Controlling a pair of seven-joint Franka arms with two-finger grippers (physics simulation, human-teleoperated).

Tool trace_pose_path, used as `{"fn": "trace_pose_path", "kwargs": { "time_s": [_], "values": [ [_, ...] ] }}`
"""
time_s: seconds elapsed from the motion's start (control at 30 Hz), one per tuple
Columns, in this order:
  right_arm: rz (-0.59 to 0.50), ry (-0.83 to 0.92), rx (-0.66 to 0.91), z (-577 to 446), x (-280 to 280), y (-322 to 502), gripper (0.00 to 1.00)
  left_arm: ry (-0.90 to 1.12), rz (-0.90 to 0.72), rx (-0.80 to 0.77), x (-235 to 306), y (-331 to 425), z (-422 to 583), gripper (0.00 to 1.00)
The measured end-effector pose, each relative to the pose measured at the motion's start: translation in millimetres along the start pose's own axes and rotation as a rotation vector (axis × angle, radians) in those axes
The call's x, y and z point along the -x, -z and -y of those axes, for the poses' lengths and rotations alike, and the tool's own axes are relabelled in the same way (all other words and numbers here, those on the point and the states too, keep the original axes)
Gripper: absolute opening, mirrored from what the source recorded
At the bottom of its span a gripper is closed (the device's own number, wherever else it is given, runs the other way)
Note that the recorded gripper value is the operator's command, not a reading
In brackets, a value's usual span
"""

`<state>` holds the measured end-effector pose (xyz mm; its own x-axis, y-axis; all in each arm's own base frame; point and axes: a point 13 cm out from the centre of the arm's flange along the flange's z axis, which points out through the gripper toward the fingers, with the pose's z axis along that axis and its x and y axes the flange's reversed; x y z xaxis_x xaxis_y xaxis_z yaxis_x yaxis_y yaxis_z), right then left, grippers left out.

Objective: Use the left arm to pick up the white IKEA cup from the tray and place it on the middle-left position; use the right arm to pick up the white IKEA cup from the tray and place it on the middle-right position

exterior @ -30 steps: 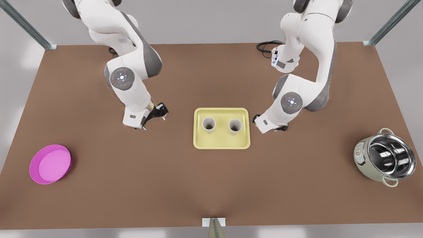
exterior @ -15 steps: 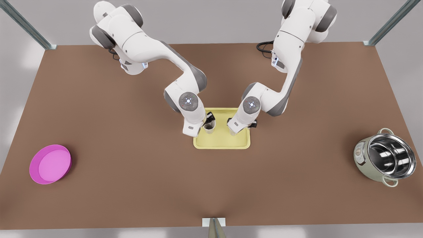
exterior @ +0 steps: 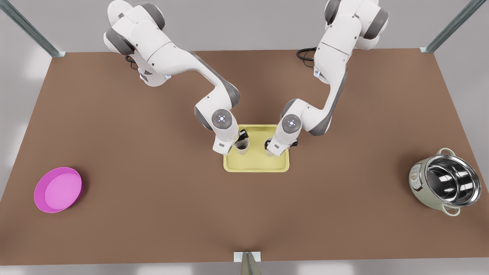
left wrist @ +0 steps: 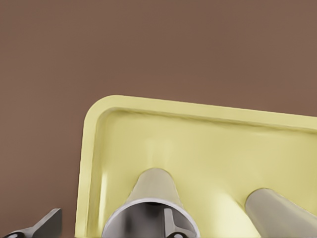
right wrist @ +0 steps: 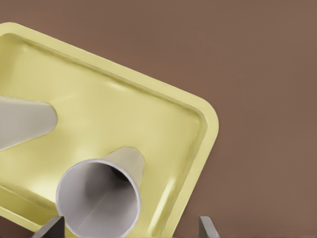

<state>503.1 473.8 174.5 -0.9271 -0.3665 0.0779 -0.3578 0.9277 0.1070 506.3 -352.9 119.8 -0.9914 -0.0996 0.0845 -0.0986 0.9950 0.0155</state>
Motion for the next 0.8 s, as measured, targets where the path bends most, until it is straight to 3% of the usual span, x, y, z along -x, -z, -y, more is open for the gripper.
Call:
{"fn": "trace_pose_path", "kwargs": {
  "time_s": [0.13,0.2,0.3,0.4,0.5,0.6,0.7,0.73,0.8],
  "values": [
    [-0.008,-0.019,0.001,5.1,-0.7,-18.7,1.0,0.019,-0.004,0.005,-1.1,-19.3,2.2,1.0],
    [-0.013,-0.025,0.002,5.4,-0.7,-28.8,1.0,0.027,0.002,0.0,-0.6,-21.1,4.8,0.95],
    [-0.024,-0.03,0.001,4.8,-4.6,-41.2,1.0,0.039,0.012,-0.008,1.2,-19.9,8.1,0.52],
    [-0.027,-0.028,0.005,-1.3,-8.5,-46.0,1.0,0.051,0.021,-0.014,3.9,-16.9,10.9,0.25],
    [-0.031,-0.025,0.008,-8.2,-11.1,-55.7,1.0,0.067,0.027,-0.017,6.8,-14.9,11.0,0.13],
    [-0.036,-0.029,0.009,-8.6,-11.4,-65.3,0.98,0.081,0.037,-0.02,11.5,-8.6,12.1,0.08],
    [-0.032,-0.034,0.01,-7.4,-9.8,-70.0,0.49,0.119,0.081,-0.056,48.2,41.1,14.5,0.08],
    [-0.031,-0.037,0.013,-6.9,-9.0,-69.7,0.39,0.159,0.098,-0.07,75.3,70.1,-2.5,0.08],
    [-0.031,-0.039,0.025,-8.8,-8.5,-69.1,0.28,0.28,0.091,-0.063,130.5,93.9,-86.9,0.08]
  ]
}}
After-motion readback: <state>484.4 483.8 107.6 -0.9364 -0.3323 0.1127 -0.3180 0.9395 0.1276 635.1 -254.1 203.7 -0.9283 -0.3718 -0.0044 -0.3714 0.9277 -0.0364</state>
